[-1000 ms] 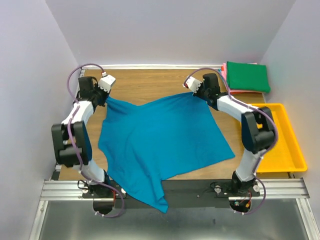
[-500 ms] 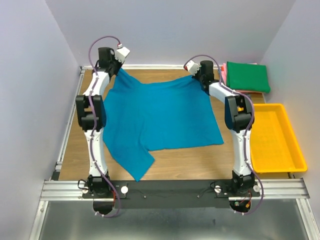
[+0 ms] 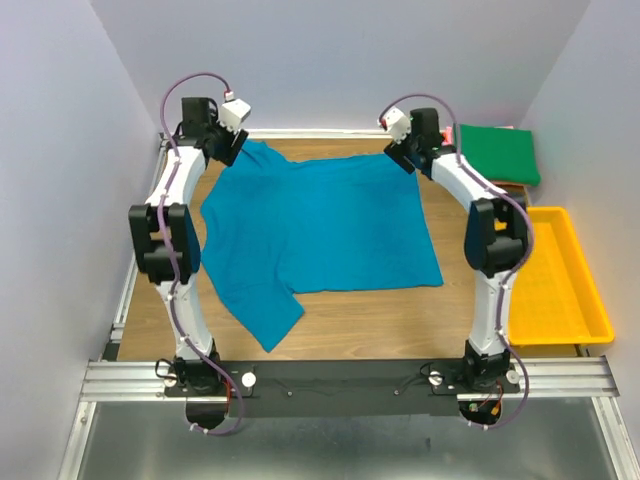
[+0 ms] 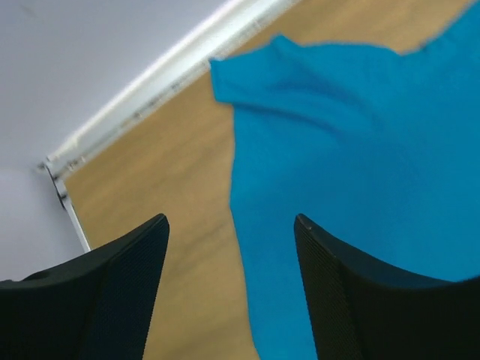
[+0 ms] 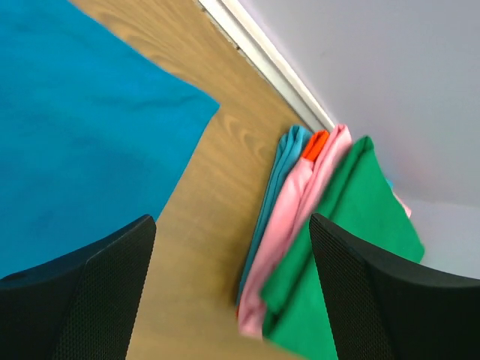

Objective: Fold and stack the t-shirts
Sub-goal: Flatten out the tshirt, then grap the side of the flattened tshirt closest away from the robot with both arms

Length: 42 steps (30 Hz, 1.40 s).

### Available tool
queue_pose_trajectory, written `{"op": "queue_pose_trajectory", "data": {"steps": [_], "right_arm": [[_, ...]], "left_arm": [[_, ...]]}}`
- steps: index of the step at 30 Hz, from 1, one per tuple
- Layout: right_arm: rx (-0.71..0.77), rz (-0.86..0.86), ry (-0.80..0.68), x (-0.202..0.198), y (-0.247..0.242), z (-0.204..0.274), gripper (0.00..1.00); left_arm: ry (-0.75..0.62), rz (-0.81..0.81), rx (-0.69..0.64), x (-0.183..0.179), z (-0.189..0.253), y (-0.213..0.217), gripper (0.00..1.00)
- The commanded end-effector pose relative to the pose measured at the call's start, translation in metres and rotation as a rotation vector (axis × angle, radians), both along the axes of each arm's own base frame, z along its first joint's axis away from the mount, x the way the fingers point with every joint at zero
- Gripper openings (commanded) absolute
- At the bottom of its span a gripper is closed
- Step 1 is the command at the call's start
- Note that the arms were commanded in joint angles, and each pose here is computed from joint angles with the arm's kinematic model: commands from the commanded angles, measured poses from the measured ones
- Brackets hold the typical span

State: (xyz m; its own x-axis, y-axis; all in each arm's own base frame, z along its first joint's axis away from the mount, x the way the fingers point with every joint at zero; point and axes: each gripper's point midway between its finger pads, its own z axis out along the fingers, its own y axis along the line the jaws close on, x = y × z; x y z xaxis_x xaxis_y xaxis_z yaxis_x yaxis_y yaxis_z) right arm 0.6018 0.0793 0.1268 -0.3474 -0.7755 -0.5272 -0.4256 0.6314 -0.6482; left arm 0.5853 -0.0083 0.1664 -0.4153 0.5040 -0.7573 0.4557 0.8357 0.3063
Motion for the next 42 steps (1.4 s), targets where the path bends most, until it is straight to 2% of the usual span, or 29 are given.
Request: {"op": "queue_pose_trajectory", "data": {"steps": [1, 3, 5, 6, 7, 9, 10, 13, 19, 22, 25, 30, 33, 34, 35, 39, 42], "right_arm": [[0.155, 0.044, 0.256, -0.079, 0.014, 0.009, 0.91], [0.169, 0.017, 0.380, -0.112, 0.010, -0.004, 0.90], [0.213, 0.040, 0.471, -0.140, 0.018, -0.011, 0.87], [0.211, 0.035, 0.528, -0.156, 0.016, -0.017, 0.82], [0.220, 0.032, 0.553, -0.166, 0.015, -0.017, 0.78], [0.217, 0.012, 0.632, -0.190, 0.011, -0.033, 0.70], [0.217, 0.017, 0.660, -0.198, 0.011, -0.039, 0.62], [0.212, -0.002, 0.730, -0.223, 0.006, -0.058, 0.49], [0.190, -0.042, 0.840, -0.250, -0.001, -0.096, 0.42], [0.161, -0.057, 0.871, -0.261, -0.007, -0.111, 0.42], [0.106, -0.075, 0.882, -0.273, -0.020, -0.122, 0.42], [0.117, -0.083, 0.870, -0.277, -0.020, -0.119, 0.44], [0.176, -0.045, 0.819, -0.269, -0.009, -0.093, 0.54], [0.189, -0.031, 0.806, -0.267, -0.006, -0.081, 0.60], [0.205, -0.004, 0.804, -0.268, -0.002, -0.074, 0.61], [0.217, 0.069, 0.807, -0.284, 0.002, -0.049, 0.62], [0.154, 0.102, 0.821, -0.302, -0.006, -0.051, 0.61]], "left_arm": [[0.173, -0.124, -0.035, -0.087, -0.018, -0.016, 0.65], [0.195, -0.152, -0.035, -0.118, -0.018, -0.019, 0.57], [0.269, -0.163, -0.029, -0.156, -0.041, -0.019, 0.51], [0.309, -0.165, -0.029, -0.171, -0.051, -0.019, 0.44], [0.361, -0.173, -0.025, -0.190, -0.069, -0.019, 0.41], [0.388, -0.177, -0.019, -0.208, -0.076, -0.019, 0.39], [0.432, -0.174, -0.013, -0.224, -0.090, -0.017, 0.36], [0.466, -0.150, 0.021, -0.242, -0.106, -0.010, 0.33], [0.571, -0.084, 0.106, -0.269, -0.140, 0.013, 0.28], [0.603, -0.066, 0.157, -0.282, -0.146, 0.024, 0.22], [0.649, -0.052, 0.200, -0.303, -0.155, 0.037, 0.22], [0.614, -0.028, 0.220, -0.298, -0.150, 0.046, 0.22], [0.536, -0.079, 0.172, -0.280, -0.122, 0.034, 0.36], [0.515, -0.127, 0.134, -0.277, -0.108, 0.024, 0.44], [0.501, -0.159, 0.121, -0.277, -0.100, 0.019, 0.47], [0.465, -0.288, 0.139, -0.290, -0.073, 0.010, 0.50], [0.516, -0.354, 0.173, -0.314, -0.083, 0.010, 0.50]]}}
